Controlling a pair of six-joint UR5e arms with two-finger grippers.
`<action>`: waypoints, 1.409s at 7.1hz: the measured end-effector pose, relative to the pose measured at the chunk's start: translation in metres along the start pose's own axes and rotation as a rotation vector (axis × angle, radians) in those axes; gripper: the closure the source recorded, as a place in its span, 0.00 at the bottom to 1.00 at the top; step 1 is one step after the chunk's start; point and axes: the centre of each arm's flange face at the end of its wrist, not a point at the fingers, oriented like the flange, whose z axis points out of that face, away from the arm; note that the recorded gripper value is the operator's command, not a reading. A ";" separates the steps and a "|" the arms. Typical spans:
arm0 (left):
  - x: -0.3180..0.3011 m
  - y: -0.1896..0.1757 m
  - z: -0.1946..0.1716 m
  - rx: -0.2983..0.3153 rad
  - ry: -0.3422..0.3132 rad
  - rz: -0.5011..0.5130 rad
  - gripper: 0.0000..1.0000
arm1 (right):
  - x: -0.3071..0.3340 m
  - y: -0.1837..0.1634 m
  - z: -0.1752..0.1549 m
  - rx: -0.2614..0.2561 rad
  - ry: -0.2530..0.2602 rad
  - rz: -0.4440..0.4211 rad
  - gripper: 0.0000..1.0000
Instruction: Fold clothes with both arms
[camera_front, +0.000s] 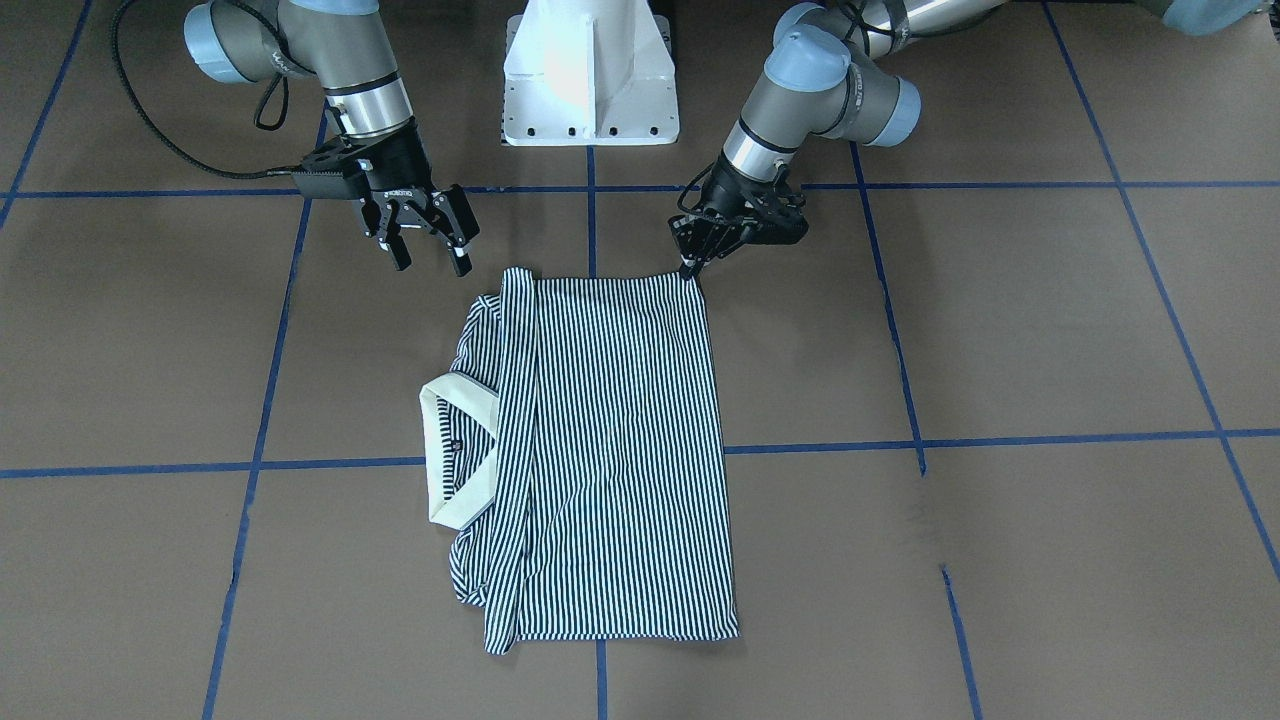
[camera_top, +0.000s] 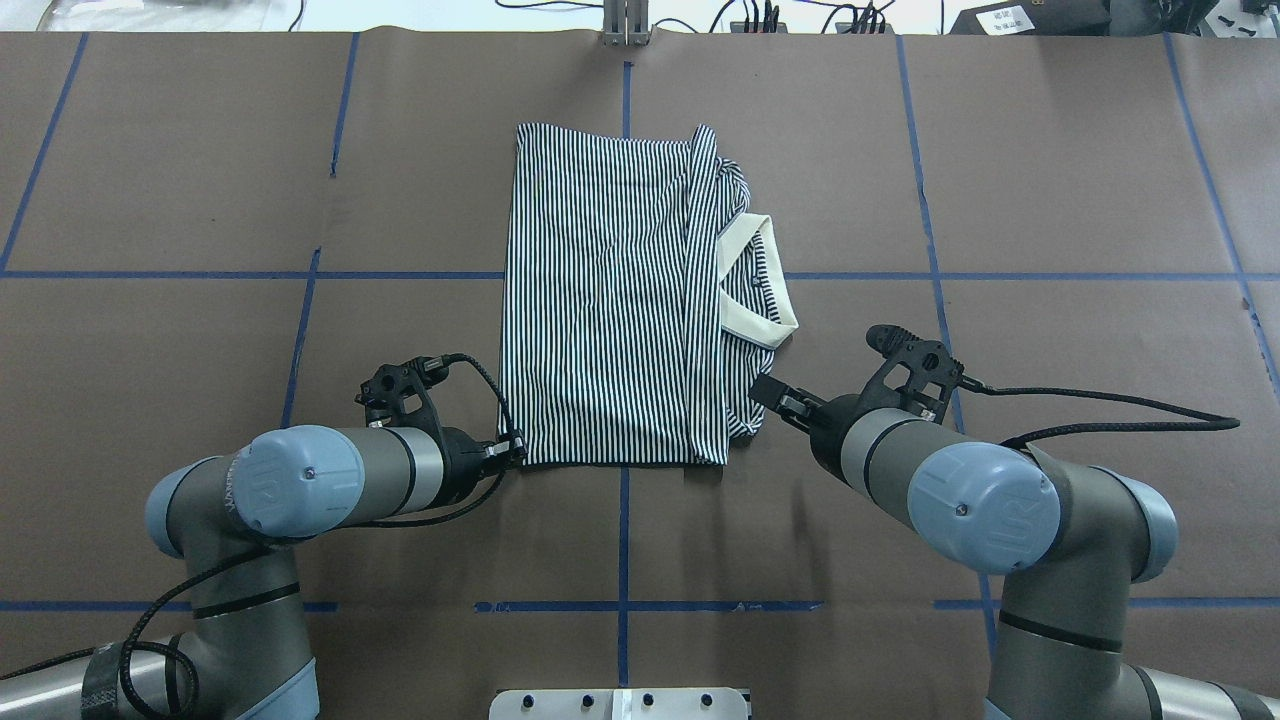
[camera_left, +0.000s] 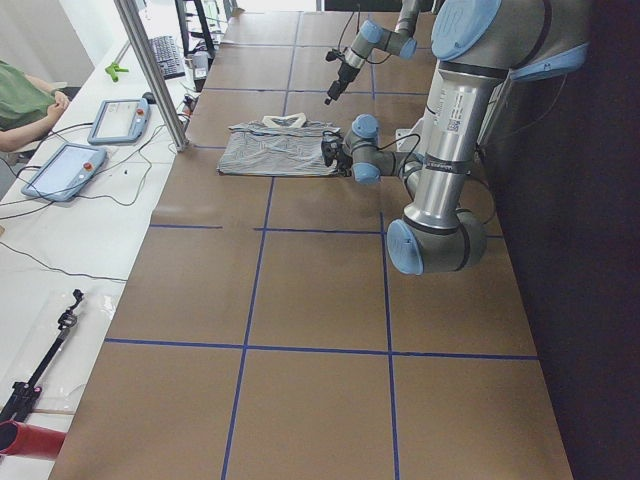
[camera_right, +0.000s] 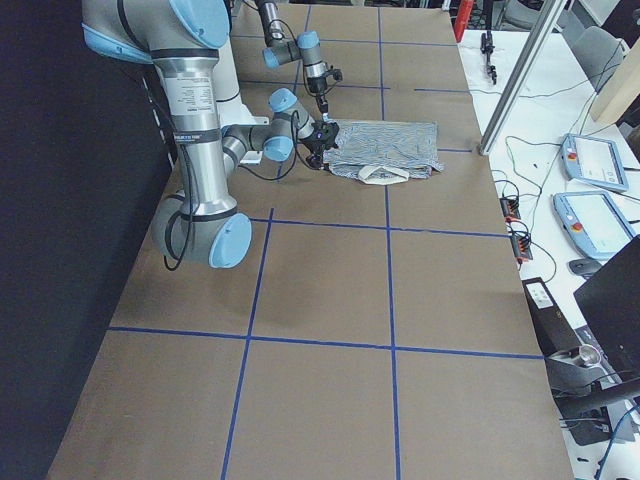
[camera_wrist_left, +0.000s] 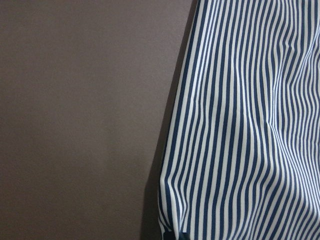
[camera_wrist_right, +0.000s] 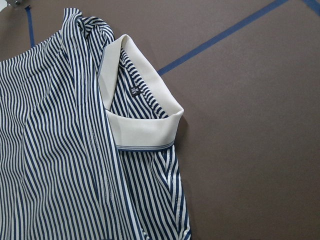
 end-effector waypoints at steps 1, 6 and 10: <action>0.001 0.000 0.000 0.000 0.001 0.000 1.00 | -0.007 0.010 0.001 -0.009 0.002 0.025 0.21; 0.004 0.001 -0.004 -0.003 0.010 0.001 1.00 | -0.049 0.056 0.038 0.006 0.161 -0.007 0.11; 0.004 0.002 -0.004 -0.002 0.011 0.000 1.00 | -0.066 0.063 0.053 0.026 0.220 -0.045 0.26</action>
